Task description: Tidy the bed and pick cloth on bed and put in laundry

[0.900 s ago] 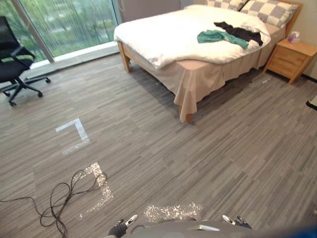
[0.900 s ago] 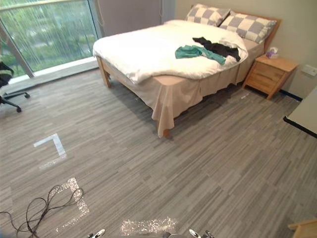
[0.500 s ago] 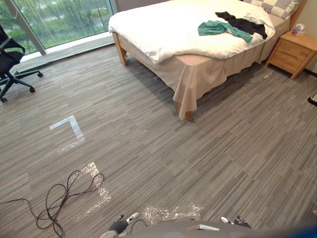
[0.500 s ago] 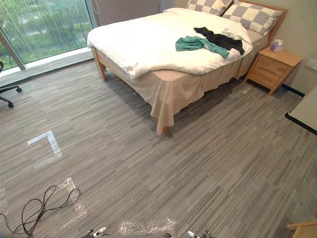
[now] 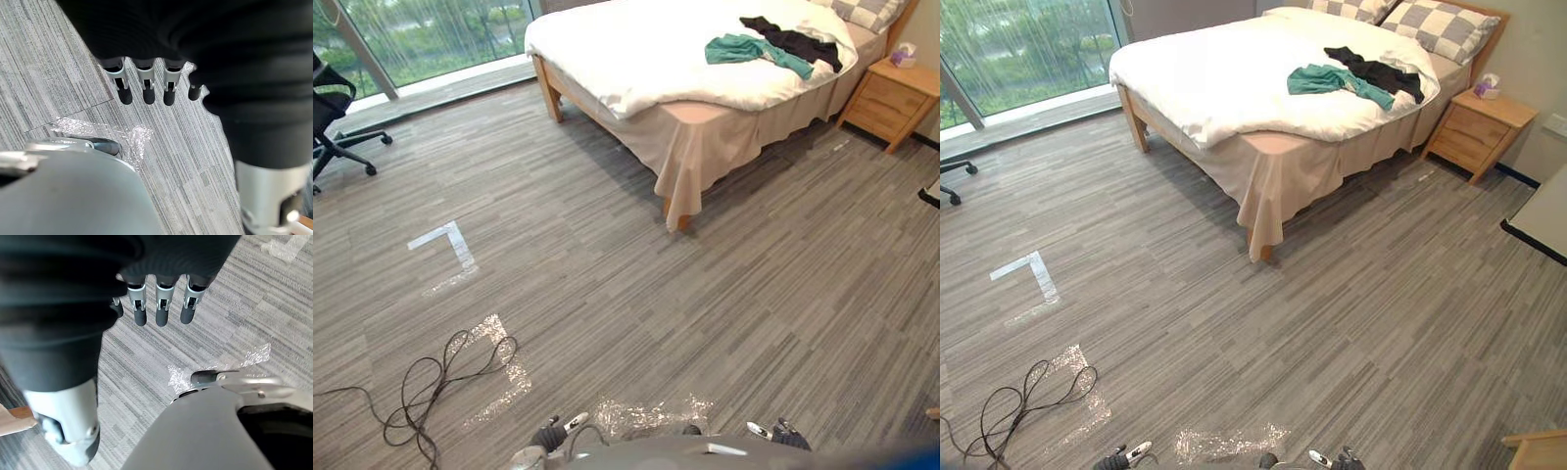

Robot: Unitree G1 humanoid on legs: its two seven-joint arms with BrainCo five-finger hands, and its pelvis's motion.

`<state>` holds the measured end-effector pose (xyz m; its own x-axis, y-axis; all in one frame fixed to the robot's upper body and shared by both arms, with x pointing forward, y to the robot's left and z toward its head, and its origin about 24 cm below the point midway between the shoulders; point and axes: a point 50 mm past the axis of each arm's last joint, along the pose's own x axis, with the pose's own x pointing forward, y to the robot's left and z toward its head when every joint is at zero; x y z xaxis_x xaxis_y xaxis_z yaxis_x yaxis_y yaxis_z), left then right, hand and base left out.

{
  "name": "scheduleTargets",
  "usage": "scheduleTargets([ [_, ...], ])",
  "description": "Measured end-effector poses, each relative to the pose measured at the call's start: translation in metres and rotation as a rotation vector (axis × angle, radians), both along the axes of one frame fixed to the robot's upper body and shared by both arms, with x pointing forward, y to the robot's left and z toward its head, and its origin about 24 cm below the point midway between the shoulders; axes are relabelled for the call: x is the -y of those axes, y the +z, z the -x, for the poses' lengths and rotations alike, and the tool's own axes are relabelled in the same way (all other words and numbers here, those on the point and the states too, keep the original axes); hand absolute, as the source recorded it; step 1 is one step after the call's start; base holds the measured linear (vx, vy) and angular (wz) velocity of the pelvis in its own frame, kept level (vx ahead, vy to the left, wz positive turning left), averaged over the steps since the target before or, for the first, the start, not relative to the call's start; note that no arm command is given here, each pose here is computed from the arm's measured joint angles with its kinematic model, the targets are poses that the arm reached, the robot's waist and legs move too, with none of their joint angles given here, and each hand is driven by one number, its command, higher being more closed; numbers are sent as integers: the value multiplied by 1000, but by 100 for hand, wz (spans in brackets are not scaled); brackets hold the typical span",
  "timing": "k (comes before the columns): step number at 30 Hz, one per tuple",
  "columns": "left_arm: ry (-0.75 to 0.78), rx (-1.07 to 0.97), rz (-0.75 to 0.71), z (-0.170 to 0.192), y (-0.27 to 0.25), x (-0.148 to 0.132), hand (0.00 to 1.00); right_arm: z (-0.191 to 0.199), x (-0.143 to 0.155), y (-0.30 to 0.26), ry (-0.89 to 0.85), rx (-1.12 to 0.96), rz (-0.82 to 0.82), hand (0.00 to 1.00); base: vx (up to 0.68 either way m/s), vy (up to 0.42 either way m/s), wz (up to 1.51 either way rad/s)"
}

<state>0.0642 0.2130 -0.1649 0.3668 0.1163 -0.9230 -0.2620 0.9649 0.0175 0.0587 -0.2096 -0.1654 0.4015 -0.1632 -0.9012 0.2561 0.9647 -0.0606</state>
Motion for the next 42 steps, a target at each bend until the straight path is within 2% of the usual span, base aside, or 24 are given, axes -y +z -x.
scheduleTargets([
  [2,4,6,1,1,0,2,0,-3,3,2,5,11,19,0,16,-46,-42],
  [9,192,63,18,8,1,7,0,-13,8,9,-5,76,63,0,83,-19,-54],
  [13,197,113,12,2,4,8,0,-11,8,9,-13,75,66,0,243,149,-54],
  [19,219,114,-8,17,4,3,0,-2,3,7,-21,60,69,0,479,289,-35],
  [26,91,118,-66,19,7,-6,0,-1,-1,8,-10,92,117,0,544,152,-15],
  [30,16,211,-17,-8,11,2,0,-23,6,16,-9,185,143,0,502,-71,21],
  [33,-51,272,35,-28,15,12,0,-24,7,17,-67,213,115,0,575,-256,54],
  [35,-68,312,46,-33,18,13,0,-16,-2,15,-87,209,68,0,612,-371,65],
  [36,-61,317,99,-38,16,32,0,-25,15,19,-80,230,99,0,677,-362,30],
  [37,-81,326,107,-39,16,34,0,-33,18,22,-75,247,106,0,452,-235,4],
  [40,-96,316,92,-35,16,28,0,-46,13,24,-68,282,79,0,399,-276,23],
  [42,-50,307,90,-24,15,23,0,-49,11,24,-55,272,64,0,367,-298,-4],
])
